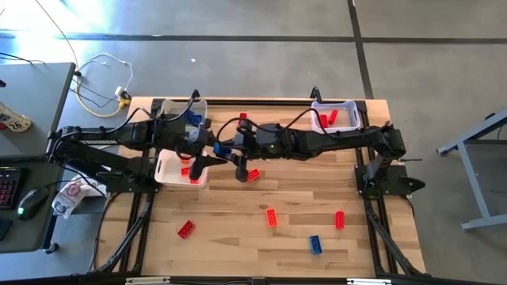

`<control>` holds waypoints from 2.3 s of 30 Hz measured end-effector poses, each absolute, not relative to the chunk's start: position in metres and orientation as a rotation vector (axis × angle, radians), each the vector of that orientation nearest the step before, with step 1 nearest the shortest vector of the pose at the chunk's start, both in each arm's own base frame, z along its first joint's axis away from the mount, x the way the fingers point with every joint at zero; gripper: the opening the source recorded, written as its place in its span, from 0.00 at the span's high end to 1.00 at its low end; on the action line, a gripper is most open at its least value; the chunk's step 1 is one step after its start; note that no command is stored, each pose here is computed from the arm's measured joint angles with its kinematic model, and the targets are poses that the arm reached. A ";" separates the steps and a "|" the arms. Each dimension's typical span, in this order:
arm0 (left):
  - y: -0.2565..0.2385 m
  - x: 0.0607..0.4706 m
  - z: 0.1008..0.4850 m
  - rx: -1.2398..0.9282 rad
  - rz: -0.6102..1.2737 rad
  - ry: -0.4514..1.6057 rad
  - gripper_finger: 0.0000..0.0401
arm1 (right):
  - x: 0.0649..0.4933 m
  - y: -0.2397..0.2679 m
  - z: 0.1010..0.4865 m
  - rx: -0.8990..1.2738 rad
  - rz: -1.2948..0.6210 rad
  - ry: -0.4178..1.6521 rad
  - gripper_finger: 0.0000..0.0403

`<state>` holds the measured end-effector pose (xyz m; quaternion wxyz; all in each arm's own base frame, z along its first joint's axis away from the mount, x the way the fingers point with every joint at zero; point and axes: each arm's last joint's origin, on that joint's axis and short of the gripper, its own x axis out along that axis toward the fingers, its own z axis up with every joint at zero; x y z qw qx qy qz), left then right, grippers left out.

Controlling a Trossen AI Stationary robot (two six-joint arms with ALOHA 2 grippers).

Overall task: Sort & place blocks by color
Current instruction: Put the blue game piece into the gray bin

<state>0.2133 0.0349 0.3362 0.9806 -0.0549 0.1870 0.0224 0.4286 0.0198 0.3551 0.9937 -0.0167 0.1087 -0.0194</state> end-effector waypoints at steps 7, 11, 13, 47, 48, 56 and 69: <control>0.035 0.214 0.337 -0.083 0.041 0.366 0.47 | 0.430 0.020 0.361 -0.038 -0.038 0.157 0.72; 0.035 0.214 0.338 -0.081 0.040 0.356 0.50 | 0.430 0.020 0.361 -0.031 -0.038 0.156 0.72; 0.035 0.214 0.338 -0.068 0.038 0.353 0.54 | 0.430 0.020 0.361 -0.029 -0.039 0.156 0.72; 0.064 0.189 0.309 -0.020 0.426 0.727 0.72 | 0.425 0.019 0.342 0.035 -0.090 0.350 0.45; 0.069 0.186 0.308 -0.023 0.463 0.746 0.72 | 0.425 0.019 0.340 0.045 -0.079 0.368 0.45; 0.106 0.163 0.303 -0.137 0.766 0.809 0.72 | 0.417 0.022 0.326 0.162 0.002 0.546 0.45; 0.160 0.148 0.278 -0.320 1.009 0.912 0.71 | 0.405 0.050 0.312 0.301 0.019 0.729 0.45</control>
